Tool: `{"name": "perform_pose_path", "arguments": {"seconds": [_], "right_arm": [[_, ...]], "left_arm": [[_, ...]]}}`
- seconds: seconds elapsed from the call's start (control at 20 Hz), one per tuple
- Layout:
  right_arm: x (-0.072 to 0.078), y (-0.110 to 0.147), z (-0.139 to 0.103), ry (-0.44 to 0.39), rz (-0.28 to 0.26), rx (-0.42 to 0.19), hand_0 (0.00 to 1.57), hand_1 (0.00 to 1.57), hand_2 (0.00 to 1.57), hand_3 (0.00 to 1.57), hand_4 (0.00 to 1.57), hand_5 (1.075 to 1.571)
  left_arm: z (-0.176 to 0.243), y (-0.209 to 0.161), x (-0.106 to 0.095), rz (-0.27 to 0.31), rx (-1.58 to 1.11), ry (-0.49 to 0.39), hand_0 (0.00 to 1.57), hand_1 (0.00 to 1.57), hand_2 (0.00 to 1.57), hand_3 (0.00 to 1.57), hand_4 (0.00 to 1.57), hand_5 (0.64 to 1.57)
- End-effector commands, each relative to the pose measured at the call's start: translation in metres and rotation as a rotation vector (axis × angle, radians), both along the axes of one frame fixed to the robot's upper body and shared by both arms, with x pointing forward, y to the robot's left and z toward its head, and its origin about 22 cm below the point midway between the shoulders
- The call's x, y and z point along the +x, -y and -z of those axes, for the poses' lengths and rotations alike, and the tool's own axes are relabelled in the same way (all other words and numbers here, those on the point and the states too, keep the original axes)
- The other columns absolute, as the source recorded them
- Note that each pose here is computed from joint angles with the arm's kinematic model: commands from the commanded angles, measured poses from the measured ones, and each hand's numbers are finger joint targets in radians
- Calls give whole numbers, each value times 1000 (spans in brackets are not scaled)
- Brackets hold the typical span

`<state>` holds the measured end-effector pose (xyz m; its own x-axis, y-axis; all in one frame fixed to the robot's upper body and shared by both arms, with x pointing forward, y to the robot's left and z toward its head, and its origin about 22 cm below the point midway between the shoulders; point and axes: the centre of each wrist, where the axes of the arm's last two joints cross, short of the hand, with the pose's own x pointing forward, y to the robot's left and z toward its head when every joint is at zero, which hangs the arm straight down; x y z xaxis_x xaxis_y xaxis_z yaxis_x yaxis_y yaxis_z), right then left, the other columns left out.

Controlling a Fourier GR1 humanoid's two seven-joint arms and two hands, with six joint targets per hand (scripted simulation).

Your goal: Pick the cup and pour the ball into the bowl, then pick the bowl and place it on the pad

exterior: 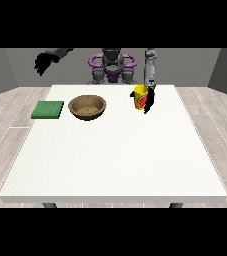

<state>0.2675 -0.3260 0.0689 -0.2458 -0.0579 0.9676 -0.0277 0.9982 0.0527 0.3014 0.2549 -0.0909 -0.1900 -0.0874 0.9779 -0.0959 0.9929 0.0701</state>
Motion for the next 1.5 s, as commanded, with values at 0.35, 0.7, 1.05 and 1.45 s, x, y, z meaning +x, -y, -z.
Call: {"name": "perform_pose_path", "arguments": {"seconds": [0.35, 0.7, 1.05, 1.45], "right_arm": [[-5, 52, -26, -47, 13, 14, 0, 0, 0, 149, 631, 1565], [-17, 87, 24, -225, 99, 25, 0, 0, 0, 314, 629, 1563], [-14, 83, 33, -282, 100, 39, 0, 0, 0, 151, 668, 1561], [-17, 107, 43, -262, 99, 76, 0, 0, 0, 0, 685, 1559]], "left_arm": [[21, 8, -5, -93, 211, -67, 1286, 1286, 1571, 1571, 1391, 1447], [-25, 62, 29, 1, 509, -74, 1286, 1286, 1571, 1571, 1413, 1467], [-25, 78, 40, -10, 1082, -11, 1357, 1357, 1571, 1571, 1456, 1535], [-87, 166, 79, -34, 1270, -31, 1361, 1361, 1571, 1571, 1441, 1545]]}}
